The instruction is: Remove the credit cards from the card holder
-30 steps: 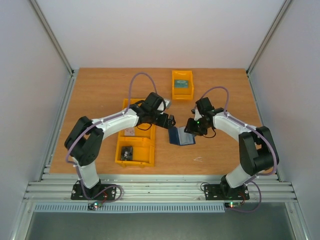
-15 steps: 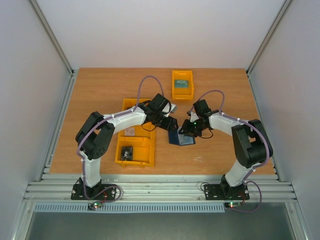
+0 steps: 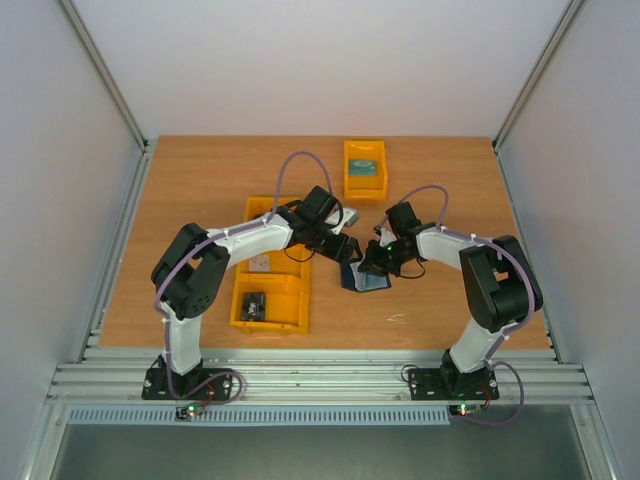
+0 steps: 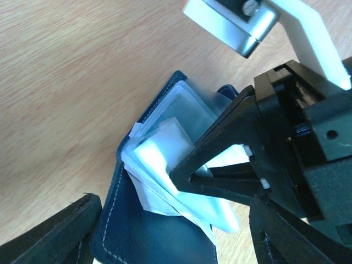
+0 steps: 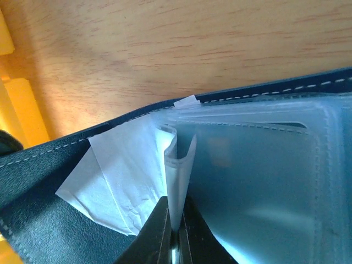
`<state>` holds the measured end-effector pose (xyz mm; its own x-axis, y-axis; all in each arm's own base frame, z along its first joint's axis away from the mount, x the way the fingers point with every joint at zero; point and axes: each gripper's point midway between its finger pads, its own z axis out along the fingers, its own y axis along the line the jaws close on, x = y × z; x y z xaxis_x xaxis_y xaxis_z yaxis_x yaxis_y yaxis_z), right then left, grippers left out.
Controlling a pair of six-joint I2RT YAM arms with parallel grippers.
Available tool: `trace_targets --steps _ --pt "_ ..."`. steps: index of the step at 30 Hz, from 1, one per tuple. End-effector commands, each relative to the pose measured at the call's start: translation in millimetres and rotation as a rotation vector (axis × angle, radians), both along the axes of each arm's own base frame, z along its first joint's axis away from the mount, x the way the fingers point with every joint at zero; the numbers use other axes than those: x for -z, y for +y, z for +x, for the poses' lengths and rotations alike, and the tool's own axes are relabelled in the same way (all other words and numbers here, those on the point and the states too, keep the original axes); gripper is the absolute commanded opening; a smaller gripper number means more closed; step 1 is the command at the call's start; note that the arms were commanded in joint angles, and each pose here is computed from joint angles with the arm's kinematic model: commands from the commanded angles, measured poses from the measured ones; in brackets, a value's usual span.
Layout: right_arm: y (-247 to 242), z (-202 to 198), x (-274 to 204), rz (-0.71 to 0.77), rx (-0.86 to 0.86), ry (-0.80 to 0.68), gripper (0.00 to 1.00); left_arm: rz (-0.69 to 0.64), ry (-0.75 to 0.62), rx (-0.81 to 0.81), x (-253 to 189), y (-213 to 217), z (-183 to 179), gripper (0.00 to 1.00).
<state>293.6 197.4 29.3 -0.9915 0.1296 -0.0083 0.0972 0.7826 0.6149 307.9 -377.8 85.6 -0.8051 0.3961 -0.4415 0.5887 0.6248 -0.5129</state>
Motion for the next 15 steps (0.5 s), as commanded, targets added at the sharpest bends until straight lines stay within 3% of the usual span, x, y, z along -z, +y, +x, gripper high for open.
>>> trace_targets --steps 1,8,15 --pt "-10 1 -10 0.010 0.065 -0.011 0.01 -0.048 -0.042 -0.019 -13 2 10 0.78" --pt "-15 2 -55 0.035 0.082 -0.101 0.01 -0.178 -0.078 0.060 -42 -6 2 0.98" --pt "-20 1 -98 0.030 0.072 -0.197 0.01 -0.291 -0.119 0.141 -68 -15 -11 0.97"
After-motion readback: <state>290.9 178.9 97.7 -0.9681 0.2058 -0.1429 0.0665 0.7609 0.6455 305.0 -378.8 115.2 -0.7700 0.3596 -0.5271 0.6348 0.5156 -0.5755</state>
